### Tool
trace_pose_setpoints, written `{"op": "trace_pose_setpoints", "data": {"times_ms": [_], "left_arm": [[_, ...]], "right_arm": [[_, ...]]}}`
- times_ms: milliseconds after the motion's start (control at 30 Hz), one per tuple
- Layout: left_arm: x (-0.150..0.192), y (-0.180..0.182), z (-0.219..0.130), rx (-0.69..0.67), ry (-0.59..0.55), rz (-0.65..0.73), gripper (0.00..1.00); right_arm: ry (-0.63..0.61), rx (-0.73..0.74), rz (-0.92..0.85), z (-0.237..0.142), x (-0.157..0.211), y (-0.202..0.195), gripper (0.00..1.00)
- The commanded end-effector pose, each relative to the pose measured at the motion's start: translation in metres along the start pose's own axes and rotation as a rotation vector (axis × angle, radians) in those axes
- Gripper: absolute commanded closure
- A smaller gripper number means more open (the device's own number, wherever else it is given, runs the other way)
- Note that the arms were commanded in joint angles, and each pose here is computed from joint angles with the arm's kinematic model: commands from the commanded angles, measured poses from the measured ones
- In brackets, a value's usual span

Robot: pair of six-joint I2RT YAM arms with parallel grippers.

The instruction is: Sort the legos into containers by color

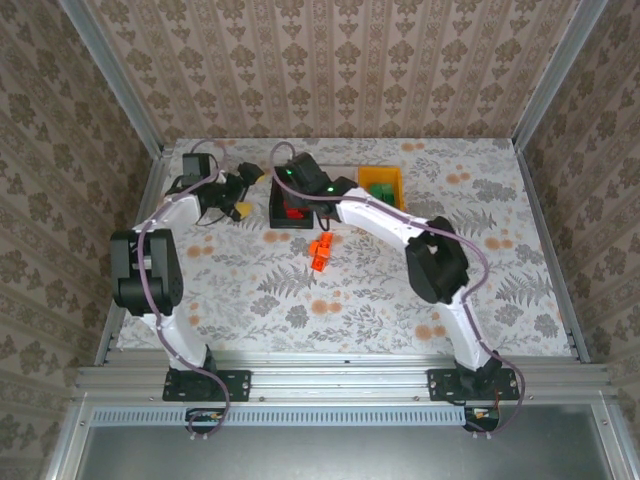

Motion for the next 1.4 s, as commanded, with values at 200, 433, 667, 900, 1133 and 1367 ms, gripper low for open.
{"op": "trace_pose_setpoints", "data": {"times_ms": [200, 433, 667, 900, 1133, 1367], "left_arm": [[0.074, -0.088, -0.009, -0.251, 0.023, 0.603, 0.0], [0.171, -0.078, 0.021, -0.394, 0.127, 0.894, 0.0], [0.22, -0.03, 0.043, -0.485, 0.194, 0.962, 0.0], [0.229, 0.006, 0.069, -0.609, 0.254, 0.993, 0.08], [0.23, 0.015, 0.084, -0.635, 0.253, 1.026, 0.17], [0.225, 0.03, 0.098, -0.684, 0.226, 1.033, 0.26]], "right_arm": [[-0.096, 0.065, 0.173, -0.115, 0.042, -0.122, 0.35], [-0.111, 0.125, 0.329, -0.134, 0.107, -0.187, 0.3], [-0.231, 0.21, 0.406, -0.143, 0.137, -0.207, 0.29], [-0.222, 0.245, 0.469, -0.122, 0.154, -0.212, 0.31], [-0.201, 0.237, 0.478, -0.11, 0.155, -0.21, 0.32], [-0.192, 0.226, 0.485, -0.105, 0.155, -0.209, 0.35]]}}
Point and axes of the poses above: each hand's point on the last joint's axis, 136 mm out from that joint toward the fingers, its own z axis out along the fingers, its own y axis along the line the jaws close on, x = y × z, the point moved 6 cm from there along -z, back along the fingers, and after that the axes turned 2 degrees about z, right-handed, at the moved point
